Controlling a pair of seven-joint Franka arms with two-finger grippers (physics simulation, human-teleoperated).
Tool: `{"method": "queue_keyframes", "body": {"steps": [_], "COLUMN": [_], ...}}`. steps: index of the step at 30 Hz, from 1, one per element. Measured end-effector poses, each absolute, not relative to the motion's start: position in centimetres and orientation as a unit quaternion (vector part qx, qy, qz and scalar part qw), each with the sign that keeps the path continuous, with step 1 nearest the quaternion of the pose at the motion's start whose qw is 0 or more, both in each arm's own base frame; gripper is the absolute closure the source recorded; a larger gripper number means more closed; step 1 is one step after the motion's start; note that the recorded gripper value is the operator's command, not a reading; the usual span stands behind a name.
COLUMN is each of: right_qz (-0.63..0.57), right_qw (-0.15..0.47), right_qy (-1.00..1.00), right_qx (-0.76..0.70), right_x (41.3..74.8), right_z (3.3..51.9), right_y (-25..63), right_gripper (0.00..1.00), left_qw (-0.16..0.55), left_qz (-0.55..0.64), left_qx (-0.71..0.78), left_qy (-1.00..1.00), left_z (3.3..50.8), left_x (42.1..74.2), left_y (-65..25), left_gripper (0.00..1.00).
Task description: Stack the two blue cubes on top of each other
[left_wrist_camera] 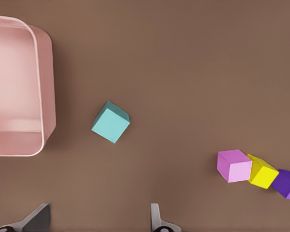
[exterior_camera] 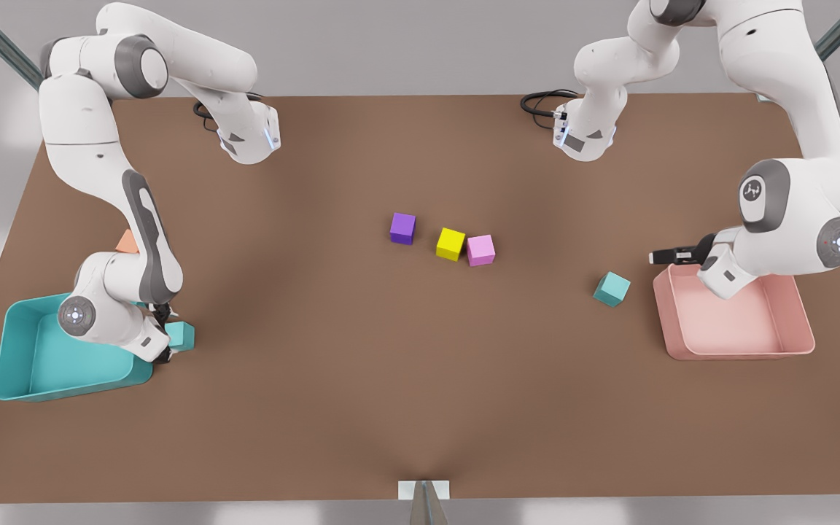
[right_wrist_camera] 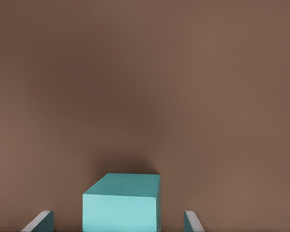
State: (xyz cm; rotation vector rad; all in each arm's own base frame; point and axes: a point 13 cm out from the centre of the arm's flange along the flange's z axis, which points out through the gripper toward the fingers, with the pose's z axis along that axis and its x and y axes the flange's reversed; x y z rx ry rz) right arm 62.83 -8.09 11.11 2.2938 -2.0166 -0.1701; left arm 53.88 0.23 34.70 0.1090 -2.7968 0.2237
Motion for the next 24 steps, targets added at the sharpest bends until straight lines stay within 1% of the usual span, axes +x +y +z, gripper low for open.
{"method": "queue_keyframes", "body": {"steps": [10, 14, 16, 18, 24], "right_qz": [-0.056, -0.054, -0.057, -0.059, -0.063], "right_qw": [0.042, 0.04, 0.04, 0.041, 0.042], "right_qy": [-0.648, -0.645, -0.644, -0.643, -0.644], "right_qx": [0.758, 0.761, 0.762, 0.763, 0.761], "right_x": [62.7, 62.8, 62.7, 62.6, 62.3], "right_z": [9.9, 9.6, 9.2, 8.7, 6.8], "right_y": [-9.0, -9.0, -8.9, -8.9, -9.3], "right_gripper": [0.0, 0.0, 0.0, 0.0, 0.0], "left_qw": [0.166, 0.157, 0.139, 0.137, 0.145], "left_qz": [0.067, 0.069, 0.069, 0.069, 0.07], "left_qx": [0.028, 0.034, 0.034, 0.032, 0.035], "left_qy": [-0.983, -0.985, -0.987, -0.988, -0.986], "left_z": [34.4, 34.9, 36.2, 36.2, 35.9], "left_x": [54.0, 54.6, 55.8, 56.2, 56.0], "left_y": [-0.2, 0.6, 0.6, 0.6, 0.7], "left_gripper": [0.0, 0.0, 0.0, 0.0, 0.0]}}
